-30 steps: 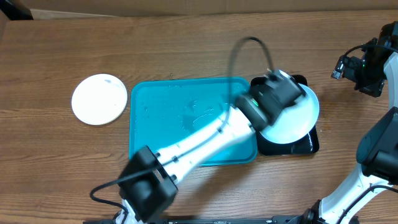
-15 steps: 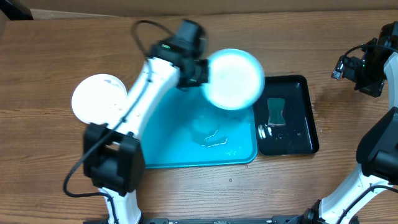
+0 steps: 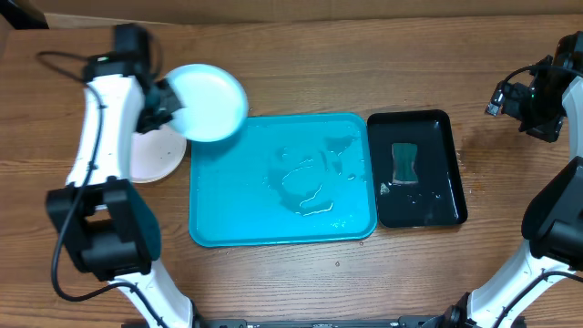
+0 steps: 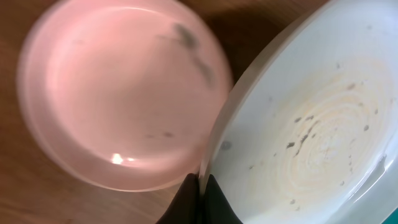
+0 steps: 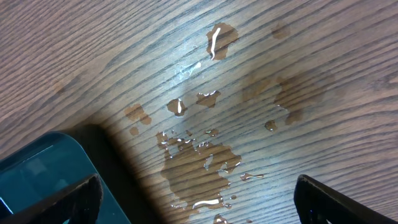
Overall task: Clean dirty plates on tray and stack at the side
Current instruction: 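Swing the light-blue plate left and set it on the white plate stack, then release the light-blue plate and raise the left gripper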
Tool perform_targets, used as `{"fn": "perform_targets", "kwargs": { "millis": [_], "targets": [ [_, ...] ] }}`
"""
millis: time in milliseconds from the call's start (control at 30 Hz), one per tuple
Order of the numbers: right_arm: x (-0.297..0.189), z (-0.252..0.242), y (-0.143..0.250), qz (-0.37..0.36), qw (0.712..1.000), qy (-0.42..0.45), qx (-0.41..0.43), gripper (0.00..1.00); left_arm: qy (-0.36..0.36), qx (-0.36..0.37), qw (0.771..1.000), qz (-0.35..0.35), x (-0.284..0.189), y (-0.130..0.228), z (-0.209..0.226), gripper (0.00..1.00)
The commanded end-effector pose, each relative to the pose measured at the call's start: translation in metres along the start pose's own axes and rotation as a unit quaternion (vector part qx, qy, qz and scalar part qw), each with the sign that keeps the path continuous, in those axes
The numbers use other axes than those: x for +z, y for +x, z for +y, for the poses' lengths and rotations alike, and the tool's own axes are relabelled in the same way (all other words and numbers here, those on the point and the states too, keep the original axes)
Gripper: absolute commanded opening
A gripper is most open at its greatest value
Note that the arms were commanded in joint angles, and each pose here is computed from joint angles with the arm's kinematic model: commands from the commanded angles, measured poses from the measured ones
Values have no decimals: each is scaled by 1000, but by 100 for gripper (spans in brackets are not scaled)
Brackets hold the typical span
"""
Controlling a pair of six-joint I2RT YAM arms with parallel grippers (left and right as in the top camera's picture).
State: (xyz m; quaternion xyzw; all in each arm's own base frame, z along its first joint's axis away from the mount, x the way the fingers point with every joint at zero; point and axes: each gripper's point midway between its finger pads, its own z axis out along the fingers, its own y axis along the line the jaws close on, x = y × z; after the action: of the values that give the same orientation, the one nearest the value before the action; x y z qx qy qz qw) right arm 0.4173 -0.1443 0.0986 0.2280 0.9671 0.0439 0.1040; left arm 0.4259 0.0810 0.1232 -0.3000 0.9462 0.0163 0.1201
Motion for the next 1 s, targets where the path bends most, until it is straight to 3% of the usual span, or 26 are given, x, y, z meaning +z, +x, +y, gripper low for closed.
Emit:
{"fn": "perform_targets", "kwargs": {
  "millis": [0, 400, 967],
  "targets": [
    [-20, 3, -9, -30, 1000, 0, -4, 100, -34, -70, 997, -28, -12, -22, 44, 4],
    [-20, 3, -9, -30, 1000, 0, -4, 100, -83, -167, 982, -15, -12, -31, 137, 4],
    [-20, 3, -9, -30, 1000, 0, -4, 100, -77, -171, 982, 15, 35, -3, 134, 4]
  ]
}}
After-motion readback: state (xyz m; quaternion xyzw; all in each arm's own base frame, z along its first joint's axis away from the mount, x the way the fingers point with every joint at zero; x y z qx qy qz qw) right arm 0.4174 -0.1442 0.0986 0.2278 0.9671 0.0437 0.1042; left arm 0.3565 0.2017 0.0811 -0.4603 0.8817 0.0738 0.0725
